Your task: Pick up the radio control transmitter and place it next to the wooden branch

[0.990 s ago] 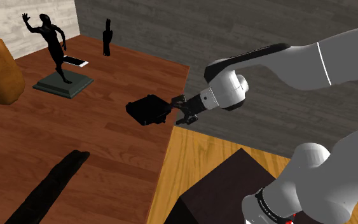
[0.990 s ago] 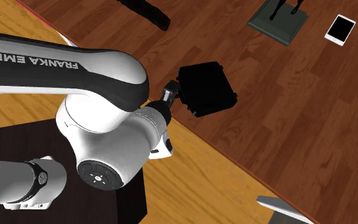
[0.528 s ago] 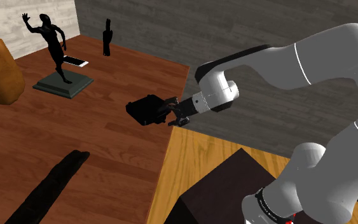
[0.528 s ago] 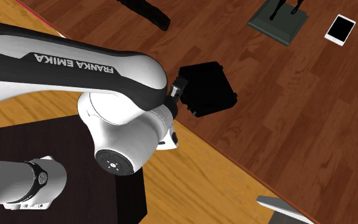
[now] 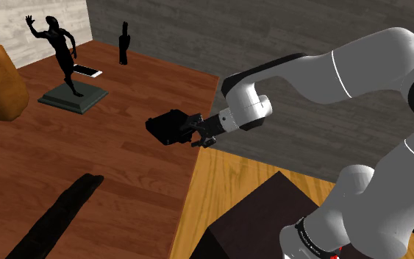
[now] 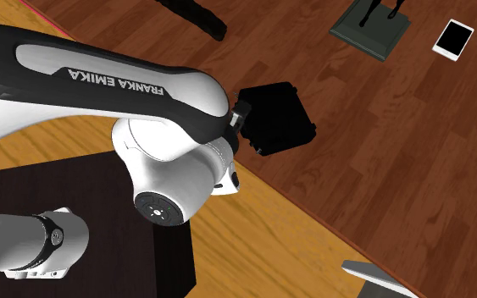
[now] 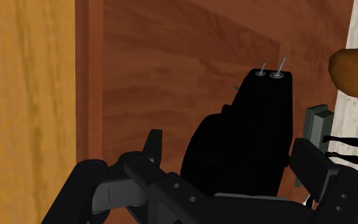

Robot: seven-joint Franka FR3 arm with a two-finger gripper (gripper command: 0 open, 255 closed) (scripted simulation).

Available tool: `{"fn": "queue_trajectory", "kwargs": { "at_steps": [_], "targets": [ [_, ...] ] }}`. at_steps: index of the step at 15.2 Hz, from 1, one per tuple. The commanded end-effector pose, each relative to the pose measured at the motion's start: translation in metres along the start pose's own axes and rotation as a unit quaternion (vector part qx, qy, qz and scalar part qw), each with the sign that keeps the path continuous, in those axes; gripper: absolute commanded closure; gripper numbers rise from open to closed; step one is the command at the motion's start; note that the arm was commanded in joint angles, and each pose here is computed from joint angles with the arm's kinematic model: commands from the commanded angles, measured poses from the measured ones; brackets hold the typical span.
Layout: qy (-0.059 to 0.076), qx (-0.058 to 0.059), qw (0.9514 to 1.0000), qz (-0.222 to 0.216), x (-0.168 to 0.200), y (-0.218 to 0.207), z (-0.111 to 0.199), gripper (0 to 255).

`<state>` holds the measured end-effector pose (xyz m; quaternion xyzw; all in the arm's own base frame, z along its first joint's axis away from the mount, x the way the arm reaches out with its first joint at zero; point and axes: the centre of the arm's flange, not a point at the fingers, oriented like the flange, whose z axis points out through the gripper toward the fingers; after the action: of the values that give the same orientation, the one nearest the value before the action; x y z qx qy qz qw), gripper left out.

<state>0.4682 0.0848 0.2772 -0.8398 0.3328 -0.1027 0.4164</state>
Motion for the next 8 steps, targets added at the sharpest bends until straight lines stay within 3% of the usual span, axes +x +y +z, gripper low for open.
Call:
{"fn": "queue_trajectory", "kwargs": {
  "at_steps": [1, 2, 8],
  "targets": [
    [0.0, 0.0, 1.0, 0.0, 0.0, 0.0, 0.0, 0],
    [0.0, 0.0, 1.0, 0.0, 0.0, 0.0, 0.0, 255],
    [0.0, 0.0, 1.0, 0.0, -0.0001, -0.0001, -0.0002, 255]
  ]
}}
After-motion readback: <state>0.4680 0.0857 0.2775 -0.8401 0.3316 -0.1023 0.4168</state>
